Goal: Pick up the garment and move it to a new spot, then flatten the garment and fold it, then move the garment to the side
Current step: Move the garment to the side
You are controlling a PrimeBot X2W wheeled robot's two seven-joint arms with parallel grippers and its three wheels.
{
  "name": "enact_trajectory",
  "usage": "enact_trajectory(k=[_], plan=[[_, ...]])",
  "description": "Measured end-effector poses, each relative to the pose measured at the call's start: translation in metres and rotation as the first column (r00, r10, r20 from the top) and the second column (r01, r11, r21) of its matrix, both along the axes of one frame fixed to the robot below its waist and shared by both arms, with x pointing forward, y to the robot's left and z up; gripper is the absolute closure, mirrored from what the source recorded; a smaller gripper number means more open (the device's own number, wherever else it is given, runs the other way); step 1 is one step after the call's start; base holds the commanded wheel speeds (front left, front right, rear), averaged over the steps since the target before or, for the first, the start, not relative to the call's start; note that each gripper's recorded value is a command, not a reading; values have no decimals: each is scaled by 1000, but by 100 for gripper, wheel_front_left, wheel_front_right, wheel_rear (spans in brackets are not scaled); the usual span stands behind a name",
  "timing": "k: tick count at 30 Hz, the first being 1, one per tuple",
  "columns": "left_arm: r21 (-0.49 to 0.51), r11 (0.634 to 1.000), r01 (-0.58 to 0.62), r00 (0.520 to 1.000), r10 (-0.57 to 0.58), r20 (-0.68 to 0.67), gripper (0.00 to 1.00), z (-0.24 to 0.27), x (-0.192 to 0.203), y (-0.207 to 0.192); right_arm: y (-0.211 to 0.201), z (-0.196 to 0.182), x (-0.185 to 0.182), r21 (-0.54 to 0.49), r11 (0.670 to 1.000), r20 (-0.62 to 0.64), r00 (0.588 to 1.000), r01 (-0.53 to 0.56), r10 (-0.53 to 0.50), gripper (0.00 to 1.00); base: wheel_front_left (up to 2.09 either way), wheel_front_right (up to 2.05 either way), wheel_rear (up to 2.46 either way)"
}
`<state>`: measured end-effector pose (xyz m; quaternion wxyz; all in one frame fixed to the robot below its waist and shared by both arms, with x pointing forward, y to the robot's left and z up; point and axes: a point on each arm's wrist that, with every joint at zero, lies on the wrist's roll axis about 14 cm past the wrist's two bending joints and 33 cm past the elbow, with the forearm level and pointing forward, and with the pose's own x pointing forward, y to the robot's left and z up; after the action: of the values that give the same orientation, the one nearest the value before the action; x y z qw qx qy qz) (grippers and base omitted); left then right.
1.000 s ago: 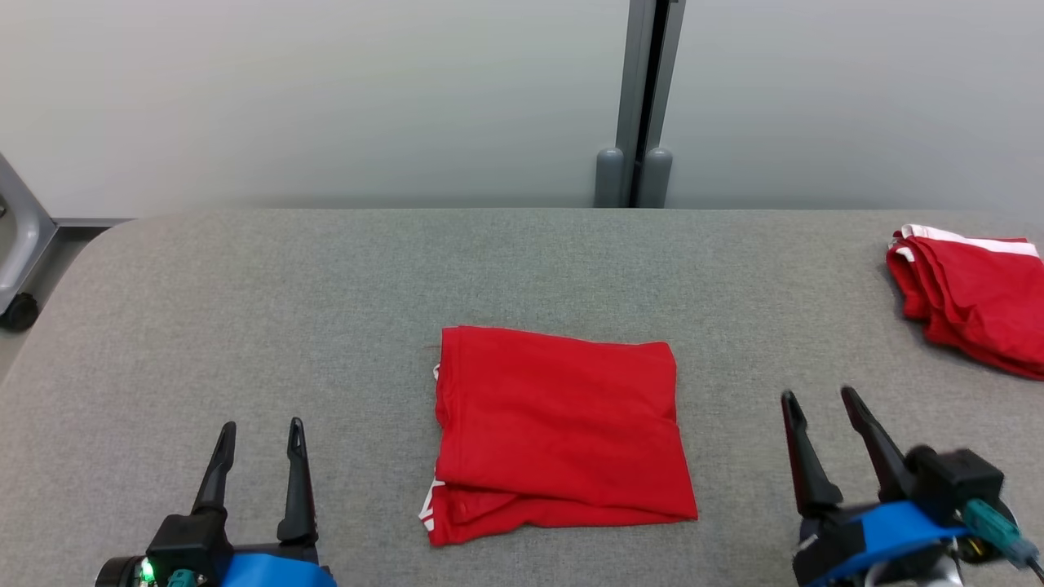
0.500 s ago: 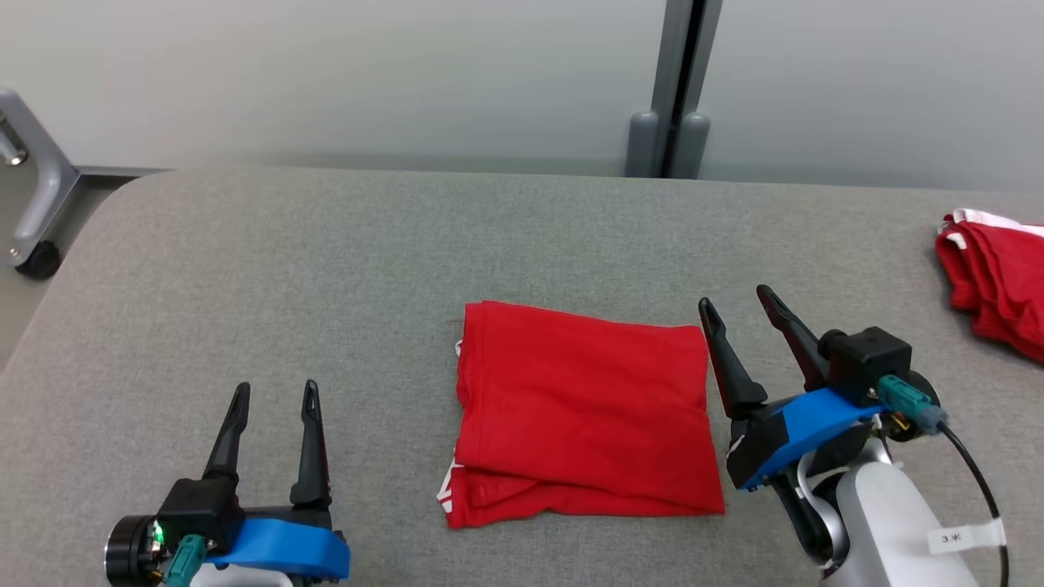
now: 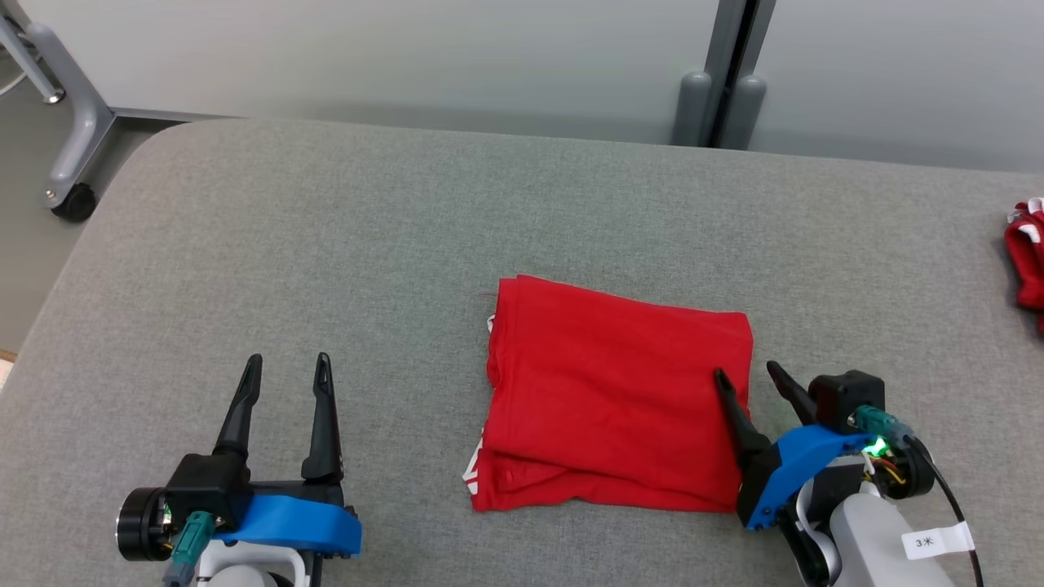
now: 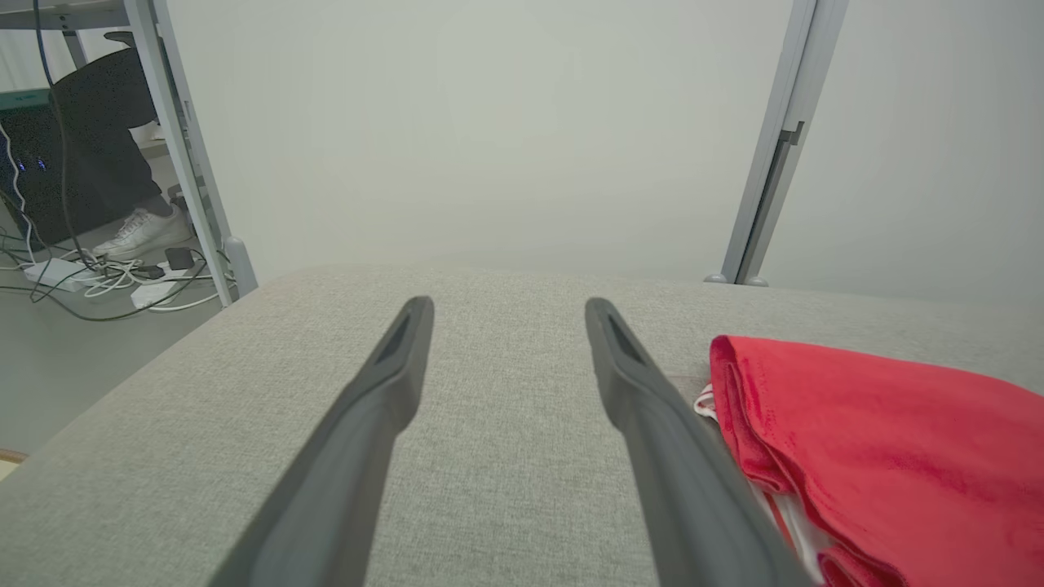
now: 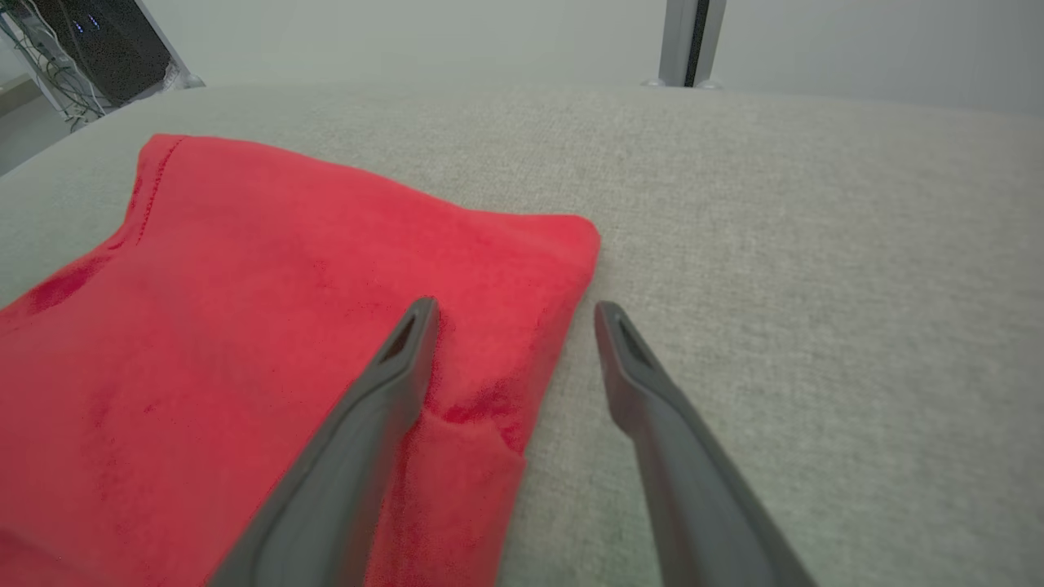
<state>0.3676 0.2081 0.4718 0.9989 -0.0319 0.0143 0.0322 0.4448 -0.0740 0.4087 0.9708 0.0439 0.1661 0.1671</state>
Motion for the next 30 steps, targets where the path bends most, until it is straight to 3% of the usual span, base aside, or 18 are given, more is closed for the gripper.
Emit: enact_trajectory(k=[14, 15, 16, 17, 25, 30], plan=[[-6, 1000, -4, 1000, 4, -15, 0, -5, 6, 1, 11, -41, -10, 26, 1000, -131, 991, -13, 16, 0, 0, 0, 0], [-7, 1000, -2, 1000, 2, -16, 0, -6, 6, 0, 12, -41, -9, 29, 999, -130, 991, -17, 21, 11, 0, 0, 0], [-7, 1000, -1, 1000, 1, -17, 0, -6, 6, 0, 14, -41, -8, 34, 999, -133, 991, -20, 24, 87, 0, 0, 0], [-8, 1000, 1, 1000, -1, -16, 0, -6, 7, -1, 15, -40, -7, 42, 999, -133, 991, -21, 26, 100, 0, 0, 0], [-21, 999, 28, 999, -28, -20, 0, -9, 19, -12, 5, -32, 6, 35, 999, -87, 996, 6, -3, 100, 0, 0, 0], [-32, 995, 93, 995, -93, -17, 0, -13, 41, -33, -58, -25, 22, -54, 994, -20, 995, 100, -101, 100, 0, 0, 0]])
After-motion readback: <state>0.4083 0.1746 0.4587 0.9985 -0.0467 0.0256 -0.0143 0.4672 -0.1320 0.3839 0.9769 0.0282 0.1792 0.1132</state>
